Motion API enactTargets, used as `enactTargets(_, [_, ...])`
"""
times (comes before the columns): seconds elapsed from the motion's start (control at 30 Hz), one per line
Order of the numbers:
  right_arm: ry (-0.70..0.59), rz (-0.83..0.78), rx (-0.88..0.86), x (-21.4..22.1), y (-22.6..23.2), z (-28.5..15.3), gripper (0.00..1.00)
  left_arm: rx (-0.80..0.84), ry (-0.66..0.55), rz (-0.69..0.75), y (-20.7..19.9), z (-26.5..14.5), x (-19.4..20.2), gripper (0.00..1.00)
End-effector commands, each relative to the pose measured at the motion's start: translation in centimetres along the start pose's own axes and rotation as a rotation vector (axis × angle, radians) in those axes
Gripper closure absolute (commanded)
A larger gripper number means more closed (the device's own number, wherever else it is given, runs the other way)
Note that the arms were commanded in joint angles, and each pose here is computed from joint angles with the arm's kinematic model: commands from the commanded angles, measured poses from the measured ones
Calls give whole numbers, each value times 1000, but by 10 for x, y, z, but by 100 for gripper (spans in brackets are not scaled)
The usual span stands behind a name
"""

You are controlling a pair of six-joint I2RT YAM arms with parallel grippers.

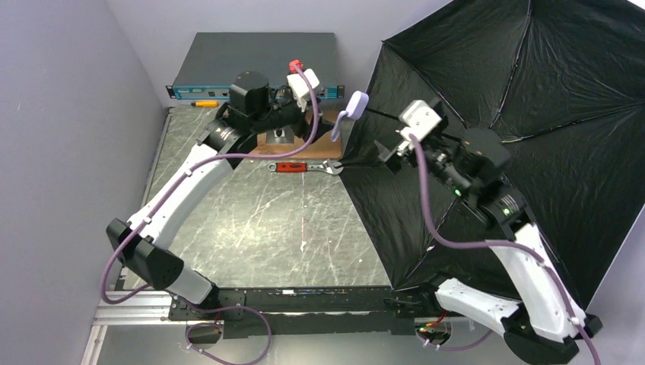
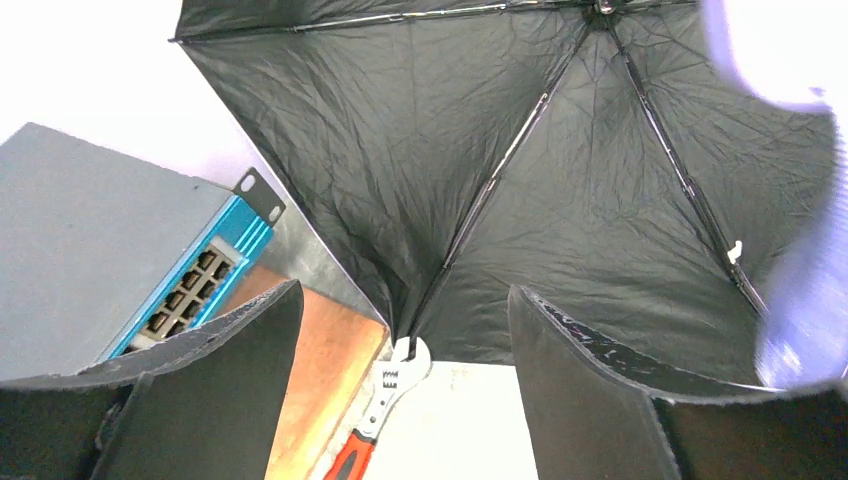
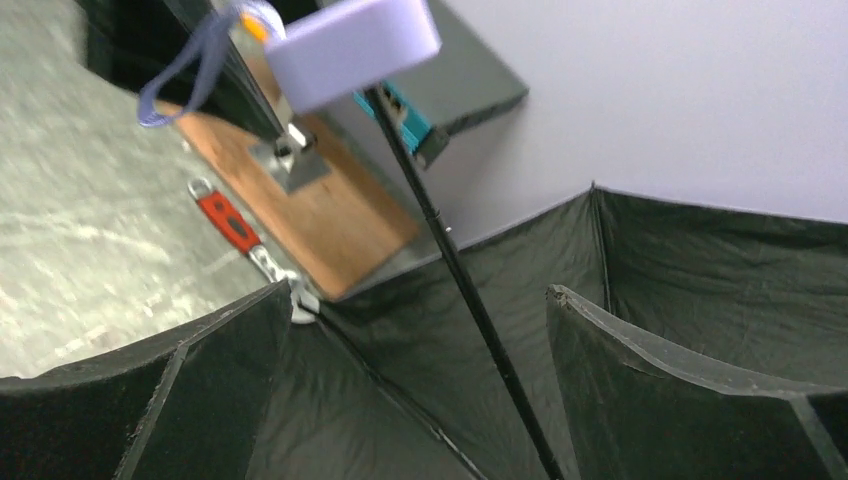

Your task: Open the umbrella

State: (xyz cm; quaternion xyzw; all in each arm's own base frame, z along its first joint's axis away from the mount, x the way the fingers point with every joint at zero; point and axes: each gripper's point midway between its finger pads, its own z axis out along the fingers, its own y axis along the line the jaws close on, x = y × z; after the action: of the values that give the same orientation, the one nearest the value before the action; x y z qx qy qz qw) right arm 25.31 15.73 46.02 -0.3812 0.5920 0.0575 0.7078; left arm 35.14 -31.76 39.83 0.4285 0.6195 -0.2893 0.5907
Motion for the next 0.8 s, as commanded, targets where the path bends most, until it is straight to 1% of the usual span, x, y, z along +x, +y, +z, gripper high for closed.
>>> enactTargets(0.0, [191, -120, 21, 48, -5, 15, 1, -8, -76, 78, -7, -36, -32, 20])
enactTargets(0.07, [195, -141, 31, 56, -4, 21, 1, -15, -78, 98, -12, -49, -34, 19])
enactTargets(0.13, [203, -149, 30, 62, -2, 25, 1, -32, -66, 103, -14, -63, -30, 14])
enactTargets(0.23, [122, -126, 13, 49, 3, 24, 0, -74, -22, 68, -12, -87, -13, 3])
enactTargets(0.27, [86, -96, 6, 45, 7, 22, 0, -88, -7, 54, -10, -95, -8, 1])
enactTargets(0.33, [62, -39, 34, 47, 10, 16, 0, -119, 44, 27, -6, -111, 8, 0])
enactTargets(0.37, [81, -23, 41, 56, 12, 16, 0, -128, 59, 19, -5, -119, 16, 0])
enactTargets(0.43, [120, -16, 107, 69, 4, 16, 1, -166, 76, 22, -2, -134, 29, 0])
enactTargets(0.57, [189, -107, 256, 88, -22, 19, 2, -228, 112, 5, 4, -156, 49, 0])
enactTargets(0.67, [213, -184, 319, 98, -39, 25, 3, -236, 108, -8, 3, -162, 51, 0])
enactTargets(0.77, [248, -203, 378, 111, -61, 33, 6, -248, 101, -7, 5, -163, 50, 0])
